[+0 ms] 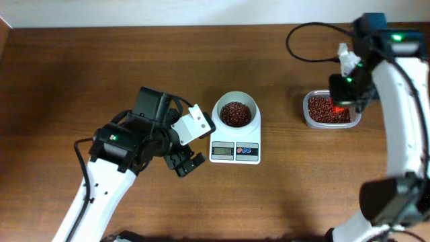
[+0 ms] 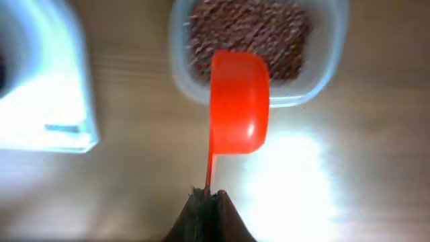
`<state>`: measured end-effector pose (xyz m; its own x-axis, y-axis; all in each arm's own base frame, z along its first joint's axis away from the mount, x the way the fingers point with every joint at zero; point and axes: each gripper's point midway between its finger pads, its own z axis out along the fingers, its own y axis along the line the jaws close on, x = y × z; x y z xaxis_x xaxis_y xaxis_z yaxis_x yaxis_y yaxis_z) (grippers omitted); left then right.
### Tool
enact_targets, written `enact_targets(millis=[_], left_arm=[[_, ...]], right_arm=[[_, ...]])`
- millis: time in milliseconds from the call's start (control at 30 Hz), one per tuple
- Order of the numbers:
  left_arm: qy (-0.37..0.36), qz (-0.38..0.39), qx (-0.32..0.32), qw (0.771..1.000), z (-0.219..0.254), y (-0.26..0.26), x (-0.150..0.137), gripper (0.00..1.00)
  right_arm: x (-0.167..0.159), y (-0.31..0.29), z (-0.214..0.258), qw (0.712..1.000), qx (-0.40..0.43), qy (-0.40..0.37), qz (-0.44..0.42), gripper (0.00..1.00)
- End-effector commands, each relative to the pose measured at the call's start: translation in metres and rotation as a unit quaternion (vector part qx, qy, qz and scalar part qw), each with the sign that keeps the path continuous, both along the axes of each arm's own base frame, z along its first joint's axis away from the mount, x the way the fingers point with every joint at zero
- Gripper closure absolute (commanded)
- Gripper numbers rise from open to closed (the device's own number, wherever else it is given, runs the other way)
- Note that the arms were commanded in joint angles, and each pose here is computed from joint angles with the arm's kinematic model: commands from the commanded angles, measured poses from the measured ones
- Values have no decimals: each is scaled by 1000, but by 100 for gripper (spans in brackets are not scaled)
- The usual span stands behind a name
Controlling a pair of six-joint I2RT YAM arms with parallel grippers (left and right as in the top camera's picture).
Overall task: Scoop and weigh 50g on scale
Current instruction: 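Move the red scoop back over the bean tub with the right gripper, then lower the red scoop onto the table and open the right gripper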
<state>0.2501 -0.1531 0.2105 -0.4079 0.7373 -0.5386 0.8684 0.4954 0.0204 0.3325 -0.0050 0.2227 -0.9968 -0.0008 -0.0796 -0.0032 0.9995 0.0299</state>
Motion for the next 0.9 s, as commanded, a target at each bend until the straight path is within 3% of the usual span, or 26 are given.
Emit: enact_targets(millis=[0, 100, 200, 367, 500, 600, 867], left_arm=[[-9, 0, -9, 1000, 8, -1, -1, 1], [-9, 0, -9, 1000, 8, -1, -1, 1], [-9, 0, -9, 1000, 8, -1, -1, 1], [-9, 0, -9, 1000, 8, -1, -1, 1], [-9, 0, -9, 1000, 8, -1, -1, 1], [-9, 0, -9, 1000, 8, -1, -1, 1], [-9, 0, -9, 1000, 8, -1, -1, 1]], right_arm=[[-29, 36, 56, 990, 126, -65, -4, 96], [-48, 38, 77, 987, 127, -102, -8, 96], [-66, 39, 65, 988, 130, -79, -23, 96], [-81, 58, -53, 981, 189, -3, -33, 96], [-107, 92, -134, 954, 295, 32, -37, 96], [-127, 92, -154, 950, 301, 63, -60, 96], [-119, 36, -161, 953, 281, 18, -117, 96]])
